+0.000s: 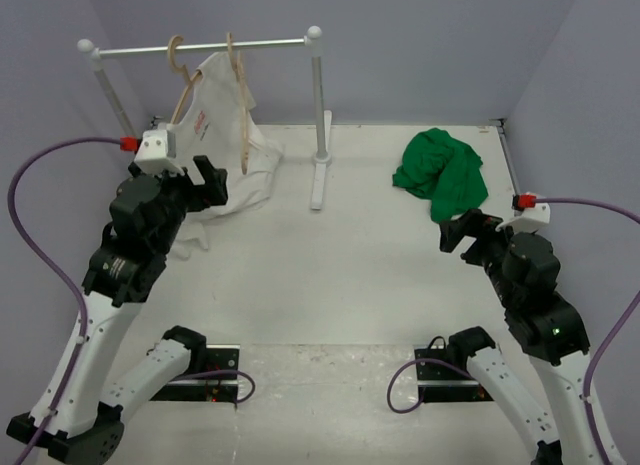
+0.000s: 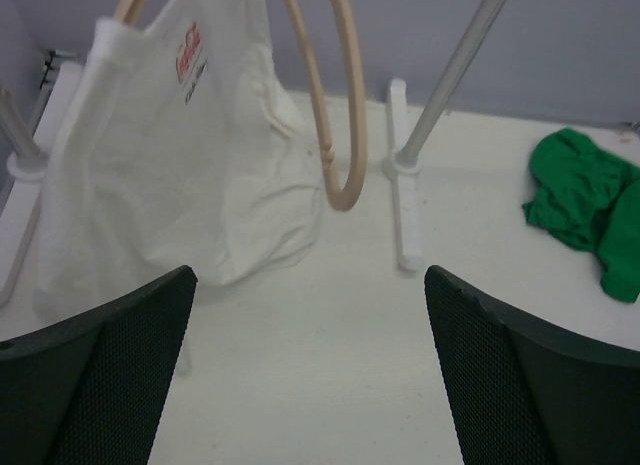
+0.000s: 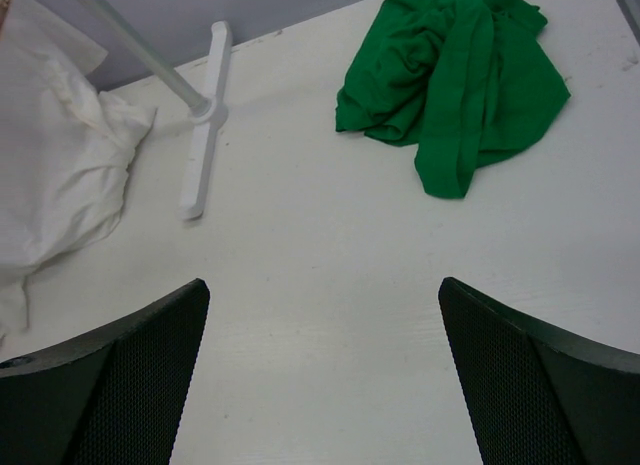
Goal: Place the t-shirt on the hanger
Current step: Pick up the hanger from the clothesline.
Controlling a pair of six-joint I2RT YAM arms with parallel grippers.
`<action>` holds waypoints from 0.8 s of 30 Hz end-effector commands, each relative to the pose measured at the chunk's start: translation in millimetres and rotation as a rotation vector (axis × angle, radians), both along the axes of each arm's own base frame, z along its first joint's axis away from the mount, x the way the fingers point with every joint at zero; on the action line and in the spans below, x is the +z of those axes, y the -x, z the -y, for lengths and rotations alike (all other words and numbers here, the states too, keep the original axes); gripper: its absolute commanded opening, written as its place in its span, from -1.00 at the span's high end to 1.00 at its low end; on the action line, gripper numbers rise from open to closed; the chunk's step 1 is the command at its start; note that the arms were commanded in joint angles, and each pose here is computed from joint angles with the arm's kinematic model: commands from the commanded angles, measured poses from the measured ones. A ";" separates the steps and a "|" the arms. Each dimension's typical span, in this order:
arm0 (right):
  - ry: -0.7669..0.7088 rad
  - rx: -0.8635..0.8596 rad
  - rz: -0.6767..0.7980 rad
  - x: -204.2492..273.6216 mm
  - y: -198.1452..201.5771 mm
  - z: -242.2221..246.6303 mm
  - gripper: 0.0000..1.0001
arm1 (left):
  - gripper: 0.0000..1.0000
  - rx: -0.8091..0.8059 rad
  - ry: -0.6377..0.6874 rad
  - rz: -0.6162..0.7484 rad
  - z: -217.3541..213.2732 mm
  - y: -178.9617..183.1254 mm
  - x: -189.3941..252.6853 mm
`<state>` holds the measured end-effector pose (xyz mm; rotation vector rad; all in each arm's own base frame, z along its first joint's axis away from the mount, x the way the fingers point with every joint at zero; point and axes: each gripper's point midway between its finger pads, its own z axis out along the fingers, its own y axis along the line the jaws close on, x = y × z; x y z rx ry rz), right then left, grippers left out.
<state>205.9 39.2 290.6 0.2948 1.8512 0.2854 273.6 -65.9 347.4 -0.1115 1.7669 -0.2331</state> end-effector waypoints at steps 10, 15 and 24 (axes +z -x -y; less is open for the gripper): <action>-0.026 0.175 -0.024 -5.6 -4.3 -33.3 -0.98 | 0.01 -0.010 -0.133 -0.262 51.8 -144.1 -14.7; -0.021 0.217 -0.032 -14.5 -1.9 -39.1 -0.97 | 0.28 0.055 -0.171 -0.312 43.1 -153.1 -37.3; -0.024 0.243 -0.037 -18.9 -6.3 -45.3 -0.97 | 1.00 0.047 -0.179 -0.335 41.9 -146.6 -48.0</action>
